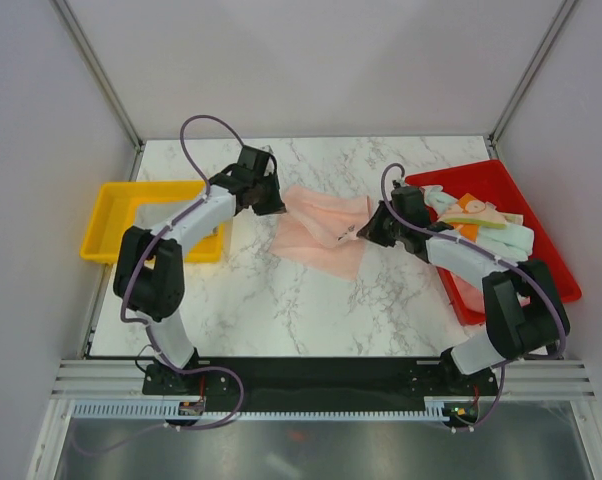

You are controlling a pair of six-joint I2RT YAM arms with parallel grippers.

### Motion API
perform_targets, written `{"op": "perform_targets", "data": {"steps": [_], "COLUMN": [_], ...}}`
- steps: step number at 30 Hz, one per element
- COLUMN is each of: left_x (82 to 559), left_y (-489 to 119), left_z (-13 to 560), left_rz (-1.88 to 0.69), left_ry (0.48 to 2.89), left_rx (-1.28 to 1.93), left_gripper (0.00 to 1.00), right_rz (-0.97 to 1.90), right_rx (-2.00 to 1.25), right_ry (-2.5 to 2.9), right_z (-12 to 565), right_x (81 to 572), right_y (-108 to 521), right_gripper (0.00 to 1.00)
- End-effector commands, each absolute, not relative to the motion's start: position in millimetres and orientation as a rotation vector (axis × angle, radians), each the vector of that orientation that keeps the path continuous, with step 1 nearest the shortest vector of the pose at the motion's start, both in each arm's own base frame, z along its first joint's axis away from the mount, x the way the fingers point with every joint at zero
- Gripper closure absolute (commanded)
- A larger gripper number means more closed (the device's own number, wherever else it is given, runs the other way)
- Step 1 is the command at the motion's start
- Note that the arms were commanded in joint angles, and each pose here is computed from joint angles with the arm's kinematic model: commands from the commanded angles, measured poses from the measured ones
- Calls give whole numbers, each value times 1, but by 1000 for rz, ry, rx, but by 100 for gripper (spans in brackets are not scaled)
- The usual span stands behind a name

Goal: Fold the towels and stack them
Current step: Fold the towel

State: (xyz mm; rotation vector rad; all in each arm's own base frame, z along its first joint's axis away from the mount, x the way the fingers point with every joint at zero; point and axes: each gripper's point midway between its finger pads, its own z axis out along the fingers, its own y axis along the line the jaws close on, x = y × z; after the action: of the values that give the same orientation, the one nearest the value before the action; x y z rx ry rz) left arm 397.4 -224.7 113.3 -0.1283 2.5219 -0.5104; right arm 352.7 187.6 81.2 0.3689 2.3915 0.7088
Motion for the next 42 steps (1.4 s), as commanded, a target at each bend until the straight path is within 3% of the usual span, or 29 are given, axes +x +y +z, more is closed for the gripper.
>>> {"op": "perform_targets", "data": {"steps": [1,12,25,42], "left_x": [409,390,383,360], "left_y": [-213,-182,-185,-175], "left_z": [125,44,49,45], "left_rz": [-491,-296,-341,-319], "left_ry": [2499,2658,2651,2672], "left_rx": [33,-15,-9,-42], "left_gripper": [98,98,98,98], "right_rz": [842,954,854,829], "right_rx": [357,407,344,361], "right_ry": [2269,2370,2325,2378], "right_z": [129,39,58,25], "right_x": [356,287,286,261], "right_y": [203,232,216,204], "right_gripper": [100,100,100,100]}}
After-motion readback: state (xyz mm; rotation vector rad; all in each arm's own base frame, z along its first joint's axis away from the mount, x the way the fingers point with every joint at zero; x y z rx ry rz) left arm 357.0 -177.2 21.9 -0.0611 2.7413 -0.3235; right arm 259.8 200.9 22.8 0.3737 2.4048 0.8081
